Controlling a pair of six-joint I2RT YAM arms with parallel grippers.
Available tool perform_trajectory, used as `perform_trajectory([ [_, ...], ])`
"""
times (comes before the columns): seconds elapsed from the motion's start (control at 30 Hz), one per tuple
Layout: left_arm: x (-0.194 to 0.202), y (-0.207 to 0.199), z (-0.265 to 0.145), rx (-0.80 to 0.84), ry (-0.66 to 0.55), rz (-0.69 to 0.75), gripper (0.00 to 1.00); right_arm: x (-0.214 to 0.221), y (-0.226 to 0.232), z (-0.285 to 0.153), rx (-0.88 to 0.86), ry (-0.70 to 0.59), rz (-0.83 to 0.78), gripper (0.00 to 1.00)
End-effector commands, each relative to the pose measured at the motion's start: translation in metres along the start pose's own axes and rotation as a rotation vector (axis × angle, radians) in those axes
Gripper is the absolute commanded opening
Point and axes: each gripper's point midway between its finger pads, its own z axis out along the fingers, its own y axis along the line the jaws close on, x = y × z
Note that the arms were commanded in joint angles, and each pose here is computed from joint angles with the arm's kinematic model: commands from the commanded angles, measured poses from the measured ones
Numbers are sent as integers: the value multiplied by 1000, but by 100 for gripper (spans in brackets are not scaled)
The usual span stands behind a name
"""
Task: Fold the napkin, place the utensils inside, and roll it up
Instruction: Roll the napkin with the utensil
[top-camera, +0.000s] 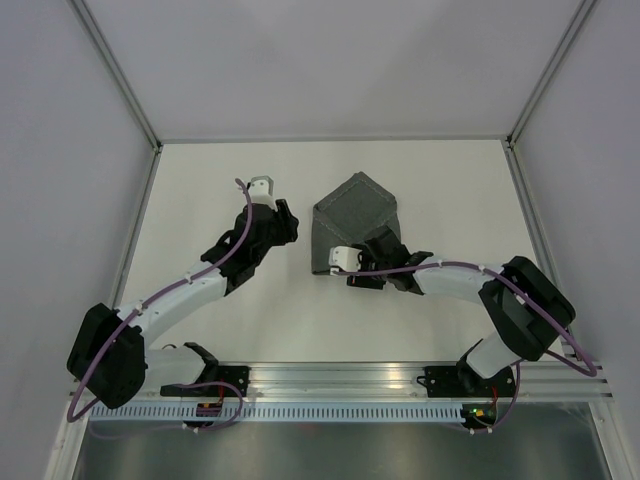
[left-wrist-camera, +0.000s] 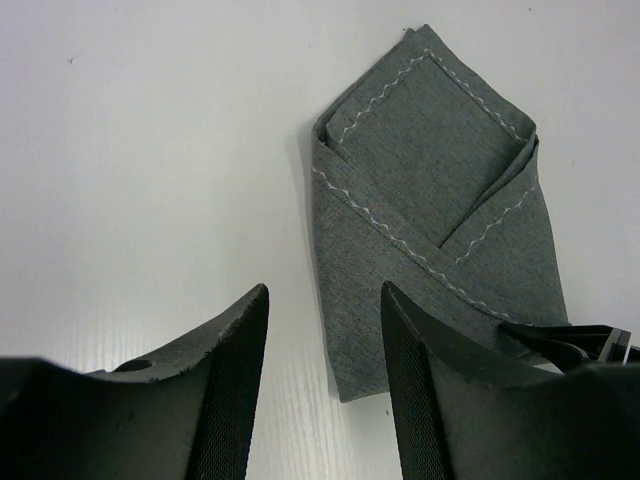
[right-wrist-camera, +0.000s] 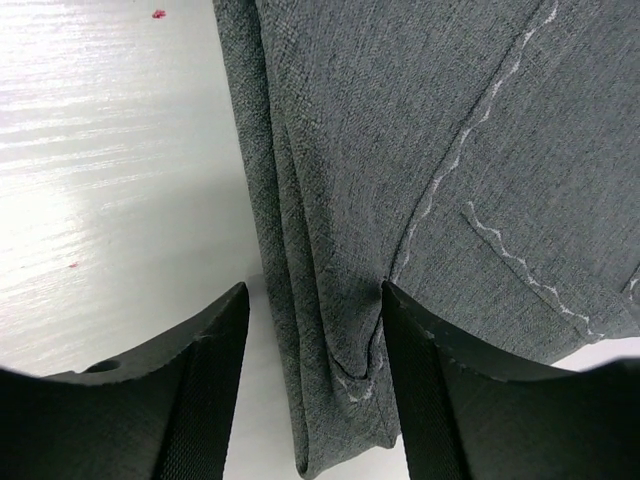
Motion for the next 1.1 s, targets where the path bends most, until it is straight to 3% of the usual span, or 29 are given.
perform_trajectory([
  [0.0, -17, -12, -2, 71, -60, 51, 55, 12, 13, 10, -37, 13, -11, 61],
  [0.43, 0, -20, 0, 168, -54, 108, 57, 12, 20, 19, -79, -2, -18, 51],
  [0.57, 4, -23, -1, 198, -56, 124, 58, 18, 26, 18, -121, 17, 2, 46],
  [0.7, 11, -24, -1, 228, -62, 127, 59, 23, 30, 19, -153, 28, 22, 34],
  [1.07, 32, -30, -11, 349, -90, 129, 60, 28, 40, 15, -284, 37, 107, 22],
])
